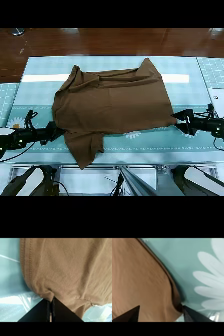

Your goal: Fold the shirts.

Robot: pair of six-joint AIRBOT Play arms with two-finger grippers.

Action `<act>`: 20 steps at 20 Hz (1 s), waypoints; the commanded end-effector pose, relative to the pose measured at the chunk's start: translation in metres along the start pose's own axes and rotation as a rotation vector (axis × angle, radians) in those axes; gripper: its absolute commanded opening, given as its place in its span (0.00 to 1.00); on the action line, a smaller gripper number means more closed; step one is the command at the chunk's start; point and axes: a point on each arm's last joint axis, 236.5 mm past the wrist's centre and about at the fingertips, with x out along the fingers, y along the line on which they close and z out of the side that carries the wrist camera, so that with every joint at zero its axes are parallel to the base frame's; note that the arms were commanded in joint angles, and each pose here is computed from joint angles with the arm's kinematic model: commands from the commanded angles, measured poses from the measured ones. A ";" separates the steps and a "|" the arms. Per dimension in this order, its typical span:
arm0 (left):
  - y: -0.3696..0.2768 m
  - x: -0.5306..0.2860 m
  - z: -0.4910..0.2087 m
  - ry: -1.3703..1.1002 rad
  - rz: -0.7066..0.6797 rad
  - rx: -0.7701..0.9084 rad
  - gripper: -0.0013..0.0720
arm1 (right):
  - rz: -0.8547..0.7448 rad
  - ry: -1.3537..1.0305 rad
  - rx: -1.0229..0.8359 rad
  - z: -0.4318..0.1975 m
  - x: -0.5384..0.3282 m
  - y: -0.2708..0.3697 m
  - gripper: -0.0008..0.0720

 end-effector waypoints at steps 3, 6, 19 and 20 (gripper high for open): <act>0.000 0.000 0.000 -0.001 -0.001 0.001 0.04 | 0.029 0.030 -0.038 -0.001 0.020 0.010 0.84; -0.003 0.000 0.001 -0.003 -0.009 -0.003 0.04 | -0.004 0.081 -0.169 -0.009 0.029 0.034 0.05; -0.344 -0.355 0.121 -0.910 -0.311 0.790 0.04 | 0.004 -0.519 -0.941 0.022 -0.244 0.371 0.05; -0.351 -0.378 0.109 -0.965 -0.241 0.840 0.04 | 0.008 -0.574 -0.982 0.000 -0.271 0.377 0.05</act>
